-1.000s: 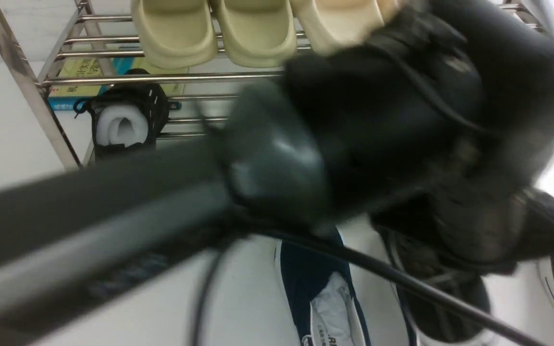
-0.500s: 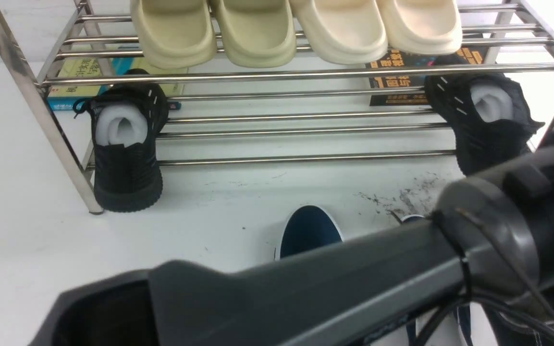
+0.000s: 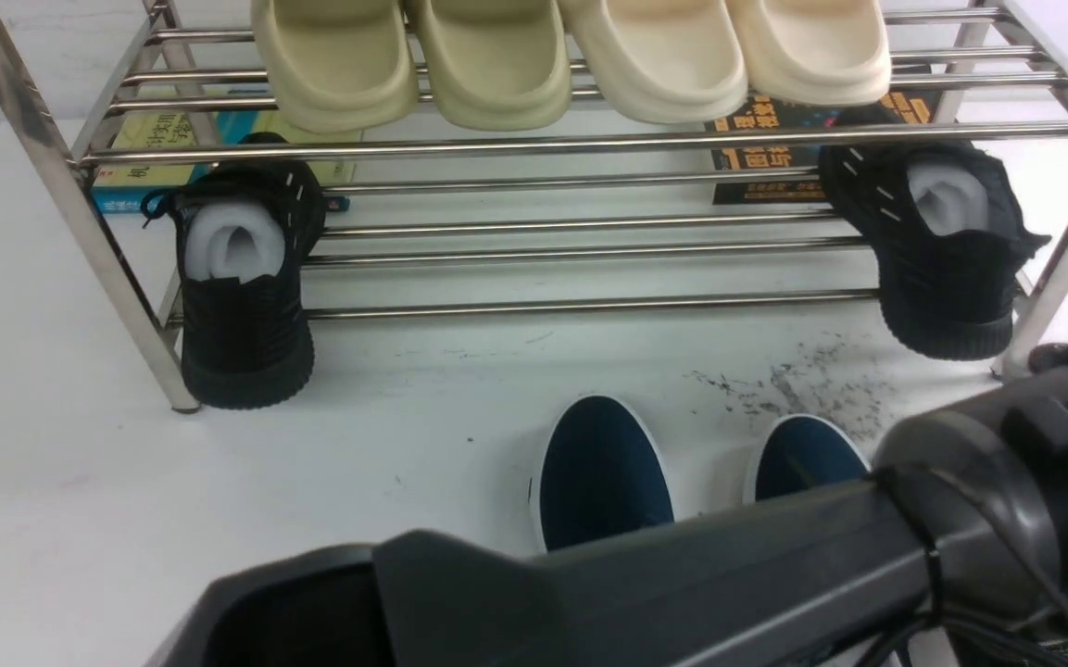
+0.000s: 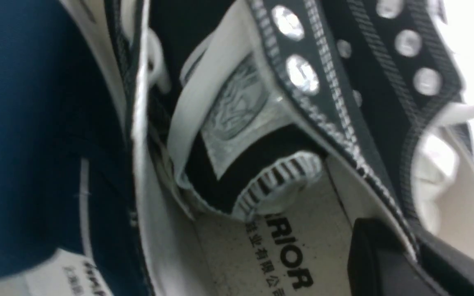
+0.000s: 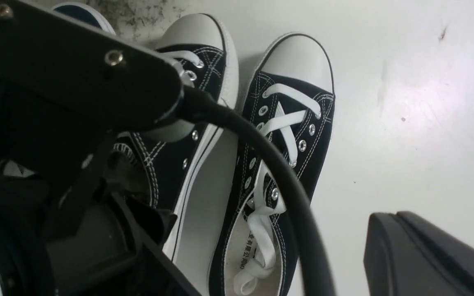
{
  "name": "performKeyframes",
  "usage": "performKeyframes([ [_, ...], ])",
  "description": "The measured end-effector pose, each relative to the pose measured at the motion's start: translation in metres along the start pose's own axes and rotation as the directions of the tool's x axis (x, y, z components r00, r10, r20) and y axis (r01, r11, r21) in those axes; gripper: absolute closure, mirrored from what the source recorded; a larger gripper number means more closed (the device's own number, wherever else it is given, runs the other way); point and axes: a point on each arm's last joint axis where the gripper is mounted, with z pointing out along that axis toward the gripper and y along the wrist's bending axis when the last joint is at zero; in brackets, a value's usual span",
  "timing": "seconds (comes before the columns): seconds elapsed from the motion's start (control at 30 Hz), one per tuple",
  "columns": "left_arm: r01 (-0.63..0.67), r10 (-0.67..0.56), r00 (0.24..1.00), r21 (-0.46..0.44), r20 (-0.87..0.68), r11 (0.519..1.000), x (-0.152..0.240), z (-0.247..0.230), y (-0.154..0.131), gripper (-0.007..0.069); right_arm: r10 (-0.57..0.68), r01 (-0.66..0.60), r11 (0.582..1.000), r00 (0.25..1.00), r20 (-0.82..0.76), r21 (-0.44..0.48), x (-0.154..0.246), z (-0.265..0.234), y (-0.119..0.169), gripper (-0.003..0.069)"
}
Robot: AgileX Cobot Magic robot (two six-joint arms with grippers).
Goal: Take the shoes off the shelf with your hand on the white table.
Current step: 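Set the held shoe down on the floor in front of the rack with the left gripper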
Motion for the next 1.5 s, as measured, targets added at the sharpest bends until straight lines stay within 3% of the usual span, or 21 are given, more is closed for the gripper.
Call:
performKeyframes([
  [0.27,0.029,-0.022,0.996,-0.08,0.088,0.996,-0.005,0.003,0.005,0.0584,0.026,-0.026,0.999,1.0,0.003,0.021,0.0,0.0,-0.002,0.0659],
  [0.63,0.009,-0.004,0.999,-0.094,0.054,0.996,-0.001,0.013,0.006,0.0568,0.045,-0.045,0.999,0.997,-0.061,-0.002,0.01,0.015,0.003,0.0642],
  [0.8,0.004,0.0,0.999,-0.104,0.047,0.995,-0.001,0.012,0.007,0.0568,0.045,-0.043,0.999,0.986,-0.16,0.016,0.028,0.038,0.005,0.0596],
  [0.97,0.004,0.0,0.999,-0.107,0.037,0.994,0.0,0.012,0.007,0.0547,0.074,-0.066,0.996,0.985,-0.155,0.054,0.028,0.039,0.002,0.0458],
  [1.1,-0.02,0.024,0.999,-0.112,0.031,0.993,0.0,0.013,0.008,0.0491,0.081,-0.073,0.996,0.985,-0.154,0.056,0.028,0.039,0.002,0.033],
  [1.27,-0.034,0.037,0.999,-0.126,0.02,0.991,0.0,0.013,0.01,0.033,0.082,-0.074,0.996,0.985,-0.154,0.055,0.028,0.039,0.002,0.0184],
  [1.43,-0.044,0.046,0.999,-0.148,0.01,0.988,-0.001,0.009,0.011,0.0167,0.086,-0.08,0.996,0.988,-0.131,0.048,0.03,0.035,0.001,0.0136],
  [1.5,-0.049,0.051,0.999,-0.152,0.007,0.987,-0.002,0.006,0.011,0.0144,0.087,-0.082,0.996,0.989,-0.122,0.046,0.031,0.033,0.001,0.0133],
])
